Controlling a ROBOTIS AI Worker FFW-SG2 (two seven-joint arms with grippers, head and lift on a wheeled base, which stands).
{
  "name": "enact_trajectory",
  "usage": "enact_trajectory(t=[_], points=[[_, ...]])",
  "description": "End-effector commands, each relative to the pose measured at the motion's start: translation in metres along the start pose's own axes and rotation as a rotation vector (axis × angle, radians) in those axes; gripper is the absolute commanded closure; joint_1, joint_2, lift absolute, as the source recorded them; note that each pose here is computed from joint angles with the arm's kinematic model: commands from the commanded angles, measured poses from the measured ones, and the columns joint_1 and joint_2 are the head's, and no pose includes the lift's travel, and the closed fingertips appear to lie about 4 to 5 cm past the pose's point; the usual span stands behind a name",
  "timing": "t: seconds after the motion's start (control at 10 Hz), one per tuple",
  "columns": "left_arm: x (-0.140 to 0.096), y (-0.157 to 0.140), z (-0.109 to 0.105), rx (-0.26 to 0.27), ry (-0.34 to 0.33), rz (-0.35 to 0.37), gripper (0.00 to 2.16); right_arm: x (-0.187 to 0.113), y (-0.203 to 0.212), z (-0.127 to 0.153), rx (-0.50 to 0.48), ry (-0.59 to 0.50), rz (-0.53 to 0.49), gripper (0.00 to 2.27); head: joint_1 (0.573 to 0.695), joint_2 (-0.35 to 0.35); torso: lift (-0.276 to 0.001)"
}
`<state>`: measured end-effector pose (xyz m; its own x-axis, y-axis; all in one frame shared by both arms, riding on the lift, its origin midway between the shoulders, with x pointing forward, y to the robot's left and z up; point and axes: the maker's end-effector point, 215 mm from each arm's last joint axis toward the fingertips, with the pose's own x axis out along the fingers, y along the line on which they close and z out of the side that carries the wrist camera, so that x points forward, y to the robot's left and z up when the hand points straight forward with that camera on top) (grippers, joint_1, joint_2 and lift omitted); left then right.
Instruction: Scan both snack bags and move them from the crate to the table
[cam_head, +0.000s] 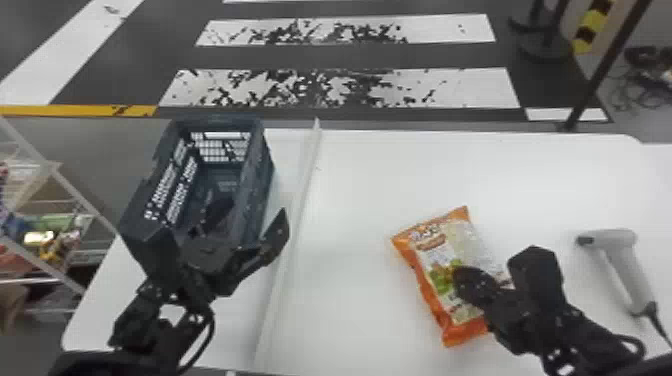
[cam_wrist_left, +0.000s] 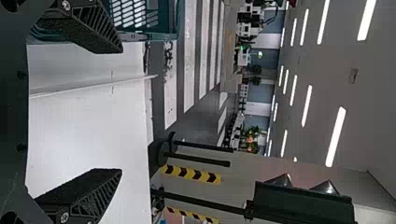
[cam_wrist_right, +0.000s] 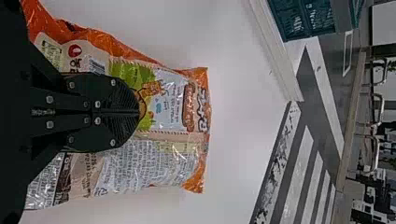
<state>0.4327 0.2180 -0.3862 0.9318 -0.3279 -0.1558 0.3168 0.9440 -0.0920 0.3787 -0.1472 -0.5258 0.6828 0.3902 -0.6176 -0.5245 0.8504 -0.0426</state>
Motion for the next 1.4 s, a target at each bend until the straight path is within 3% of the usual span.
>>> enact_trajectory(t=[0.0, 0.3, 0.4, 0.9, 1.3], points=[[0.000, 0.000, -0.001, 0.000, 0.000, 0.000, 0.09, 0.002, 0.008, 0.007, 0.006, -0.027, 0.010, 2.26, 0.695, 0.099, -0.088], [0.000, 0.000, -0.001, 0.000, -0.002, 0.000, 0.09, -0.030, 0.010, 0.071, -0.013, -0.149, -0.002, 2.26, 0.695, 0.117, -0.088], [0.000, 0.000, 0.001, 0.002, -0.008, 0.000, 0.09, -0.031, 0.026, 0.079, -0.019, -0.158, 0.037, 2.26, 0.695, 0.123, -0.088], [0.000, -0.001, 0.005, 0.005, -0.013, -0.003, 0.09, 0.019, 0.093, 0.059, -0.094, -0.075, 0.189, 2.26, 0.695, 0.218, -0.088], [0.000, 0.000, 0.003, 0.005, -0.008, -0.002, 0.09, 0.057, 0.082, 0.065, -0.116, -0.034, 0.172, 2.26, 0.695, 0.252, -0.088]])
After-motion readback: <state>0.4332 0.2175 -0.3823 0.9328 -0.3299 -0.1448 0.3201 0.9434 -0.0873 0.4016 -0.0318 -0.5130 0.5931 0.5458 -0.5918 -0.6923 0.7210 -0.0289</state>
